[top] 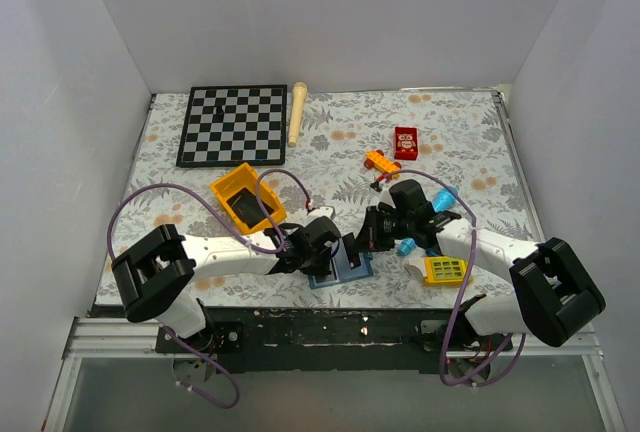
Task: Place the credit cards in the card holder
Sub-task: Turn over the card slot in the card holder.
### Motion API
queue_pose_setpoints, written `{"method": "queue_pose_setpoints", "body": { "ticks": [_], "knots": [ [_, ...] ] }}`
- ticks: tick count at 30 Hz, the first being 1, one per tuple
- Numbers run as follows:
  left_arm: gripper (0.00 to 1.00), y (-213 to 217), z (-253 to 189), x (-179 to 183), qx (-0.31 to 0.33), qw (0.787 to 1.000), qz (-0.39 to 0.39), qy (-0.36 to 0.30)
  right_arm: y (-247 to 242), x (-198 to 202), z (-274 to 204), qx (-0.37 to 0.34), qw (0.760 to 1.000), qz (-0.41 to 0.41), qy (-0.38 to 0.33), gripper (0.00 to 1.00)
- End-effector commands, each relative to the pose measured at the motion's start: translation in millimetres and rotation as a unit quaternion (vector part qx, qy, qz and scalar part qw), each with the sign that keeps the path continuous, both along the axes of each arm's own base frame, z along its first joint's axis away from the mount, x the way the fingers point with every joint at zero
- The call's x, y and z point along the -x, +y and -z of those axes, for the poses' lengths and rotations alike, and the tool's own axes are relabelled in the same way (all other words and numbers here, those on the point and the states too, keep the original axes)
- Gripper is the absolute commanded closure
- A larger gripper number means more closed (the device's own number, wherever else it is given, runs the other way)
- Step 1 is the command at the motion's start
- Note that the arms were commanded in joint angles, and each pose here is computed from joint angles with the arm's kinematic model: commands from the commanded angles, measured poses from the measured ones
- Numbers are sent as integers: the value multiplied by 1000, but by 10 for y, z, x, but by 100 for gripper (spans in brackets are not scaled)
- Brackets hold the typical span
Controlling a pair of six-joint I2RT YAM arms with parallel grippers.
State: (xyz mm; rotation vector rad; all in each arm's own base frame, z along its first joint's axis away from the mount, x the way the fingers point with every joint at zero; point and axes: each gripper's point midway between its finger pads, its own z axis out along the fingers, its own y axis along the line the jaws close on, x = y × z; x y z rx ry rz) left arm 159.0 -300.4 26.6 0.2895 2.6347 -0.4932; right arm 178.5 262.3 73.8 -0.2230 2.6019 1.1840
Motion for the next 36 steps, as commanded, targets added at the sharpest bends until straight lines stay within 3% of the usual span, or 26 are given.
{"method": "queue_pose_setpoints", "body": {
  "ticks": [1,11,20,36],
  "knots": [
    [100,54,-88,-8,2,1000,-9,-12,130,-31,-163,-31,999,-11,-22,99],
    [100,73,-417,-85,29,998,-25,-44,212,-10,-242,-47,998,-23,-20,99],
    [100,244,-384,-42,20,998,-46,-43,380,67,-230,-51,998,-44,-14,99],
    [100,703,-528,-70,-18,991,-105,-78,499,106,70,16,999,-35,-1,99]
  ]
}}
